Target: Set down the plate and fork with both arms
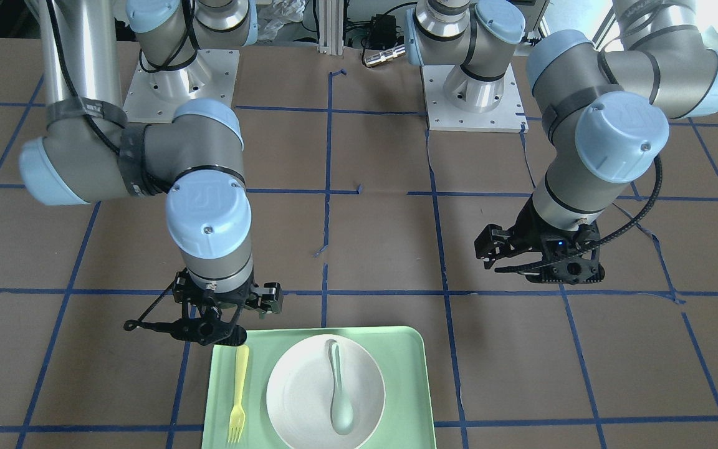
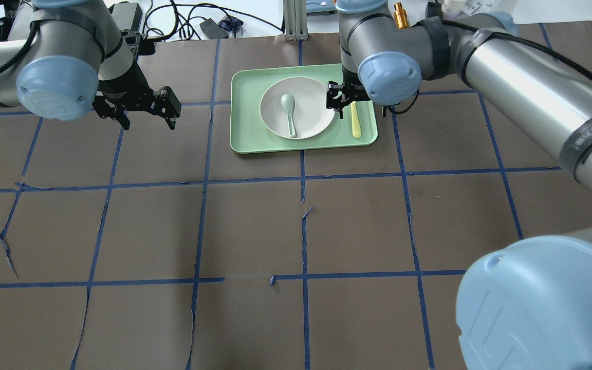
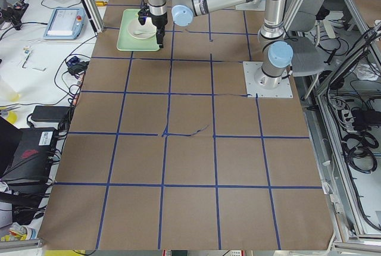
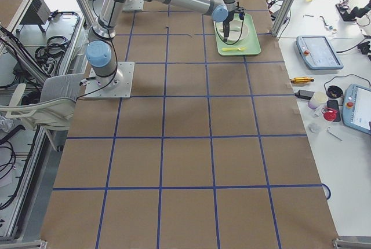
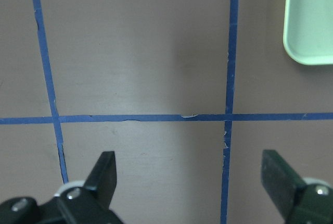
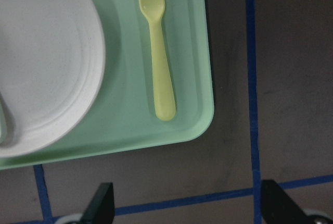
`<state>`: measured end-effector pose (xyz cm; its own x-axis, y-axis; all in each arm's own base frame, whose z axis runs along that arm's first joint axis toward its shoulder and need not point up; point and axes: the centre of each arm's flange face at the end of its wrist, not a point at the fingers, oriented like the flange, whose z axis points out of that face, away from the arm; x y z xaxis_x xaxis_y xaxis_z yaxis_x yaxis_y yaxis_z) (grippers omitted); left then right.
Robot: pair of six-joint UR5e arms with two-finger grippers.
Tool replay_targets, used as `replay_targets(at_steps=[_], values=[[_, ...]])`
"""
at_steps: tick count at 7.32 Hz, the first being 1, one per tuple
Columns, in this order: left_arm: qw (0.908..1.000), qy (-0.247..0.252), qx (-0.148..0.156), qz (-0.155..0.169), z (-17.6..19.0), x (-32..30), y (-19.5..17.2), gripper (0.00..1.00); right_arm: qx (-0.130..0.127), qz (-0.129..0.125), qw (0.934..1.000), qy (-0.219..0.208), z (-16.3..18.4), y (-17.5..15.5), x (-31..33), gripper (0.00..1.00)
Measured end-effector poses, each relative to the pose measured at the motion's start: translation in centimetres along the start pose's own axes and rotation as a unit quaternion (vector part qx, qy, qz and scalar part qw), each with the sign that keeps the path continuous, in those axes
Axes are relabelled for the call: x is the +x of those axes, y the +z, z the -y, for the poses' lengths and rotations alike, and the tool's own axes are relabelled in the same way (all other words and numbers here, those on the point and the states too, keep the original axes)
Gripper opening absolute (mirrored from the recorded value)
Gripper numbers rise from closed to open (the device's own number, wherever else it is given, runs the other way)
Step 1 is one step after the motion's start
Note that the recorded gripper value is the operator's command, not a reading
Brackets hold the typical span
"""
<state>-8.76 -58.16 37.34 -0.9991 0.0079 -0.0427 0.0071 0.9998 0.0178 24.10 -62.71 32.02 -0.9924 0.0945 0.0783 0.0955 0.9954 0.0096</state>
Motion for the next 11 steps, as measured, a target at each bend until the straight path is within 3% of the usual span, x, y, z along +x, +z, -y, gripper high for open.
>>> replay_targets(at_steps=[2, 5, 8, 11], values=[[0.9995, -0.028, -0.016, -0.002, -1.6, 0.8, -3.0, 1.00, -0.036, 0.033, 0.9988, 0.004, -3.7, -7.2, 3.8, 1.00], [0.9992, -0.034, -0.023, -0.007, -4.0, 4.3, -5.5, 1.00, -0.033, 0.019, 0.9992, -0.011, -9.7, -14.8, 6.2, 1.00], [0.9990, -0.034, -0.019, -0.020, -5.6, 6.7, -6.9, 1.00, -0.042, 0.008, 0.9990, -0.011, -10.5, -14.5, 7.4, 1.00], [0.9996, -0.004, -0.014, -0.022, -6.2, 6.6, -7.7, 1.00, -0.048, 0.007, 0.9988, -0.010, -10.5, -13.8, 7.7, 1.00]])
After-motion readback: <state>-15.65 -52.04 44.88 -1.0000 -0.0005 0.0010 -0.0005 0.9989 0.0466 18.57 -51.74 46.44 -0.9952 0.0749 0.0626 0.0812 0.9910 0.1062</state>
